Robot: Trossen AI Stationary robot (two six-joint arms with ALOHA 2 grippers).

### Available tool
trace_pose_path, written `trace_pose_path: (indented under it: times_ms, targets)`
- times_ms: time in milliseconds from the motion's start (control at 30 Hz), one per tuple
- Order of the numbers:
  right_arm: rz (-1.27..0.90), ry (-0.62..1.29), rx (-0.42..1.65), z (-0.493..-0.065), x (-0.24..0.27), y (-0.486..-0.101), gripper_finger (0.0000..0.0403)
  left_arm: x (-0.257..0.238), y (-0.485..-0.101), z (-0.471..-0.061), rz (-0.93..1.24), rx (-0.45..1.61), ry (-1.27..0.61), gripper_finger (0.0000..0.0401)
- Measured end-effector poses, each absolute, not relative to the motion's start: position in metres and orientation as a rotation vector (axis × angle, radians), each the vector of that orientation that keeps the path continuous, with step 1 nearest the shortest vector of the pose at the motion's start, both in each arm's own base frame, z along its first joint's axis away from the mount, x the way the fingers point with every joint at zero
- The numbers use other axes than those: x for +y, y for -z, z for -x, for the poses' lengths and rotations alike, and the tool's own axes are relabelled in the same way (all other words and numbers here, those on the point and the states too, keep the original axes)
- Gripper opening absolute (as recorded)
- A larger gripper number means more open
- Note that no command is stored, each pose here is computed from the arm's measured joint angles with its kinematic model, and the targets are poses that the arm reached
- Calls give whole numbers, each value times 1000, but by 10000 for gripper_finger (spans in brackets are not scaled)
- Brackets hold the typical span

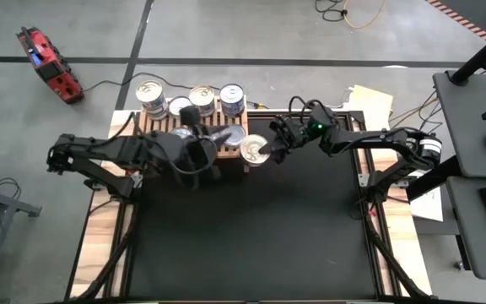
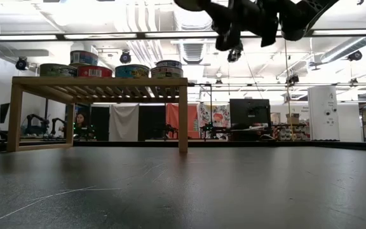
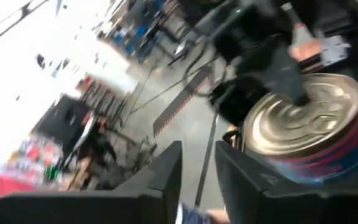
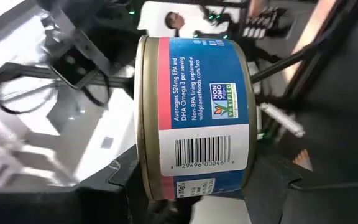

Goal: Stack canned seafood by type on shelf
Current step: Stack the blue pink tuna can on top of the other blue pink tuna can on the shelf

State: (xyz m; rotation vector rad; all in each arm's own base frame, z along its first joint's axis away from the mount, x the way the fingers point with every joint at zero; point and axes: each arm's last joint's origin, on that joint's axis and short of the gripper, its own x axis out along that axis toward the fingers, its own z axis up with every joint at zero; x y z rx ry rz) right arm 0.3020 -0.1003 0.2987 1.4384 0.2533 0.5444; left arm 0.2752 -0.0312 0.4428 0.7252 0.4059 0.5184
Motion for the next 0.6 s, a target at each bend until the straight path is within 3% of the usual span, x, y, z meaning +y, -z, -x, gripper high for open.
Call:
trace_pose_path:
  times_ms: [133, 367, 600]
  targets:
    - [-1485, -609, 345, -299, -98, -302, 186, -40, -435, -295, -829, 388, -429, 117]
    - [-1566, -622, 403, -283, -112, -314, 186, -45, -426, -307, -1008, 472, -453, 179]
    - [-1638, -577, 352, -265, -130, -327, 186, -47, -425, -309, -1086, 471, -406, 205]
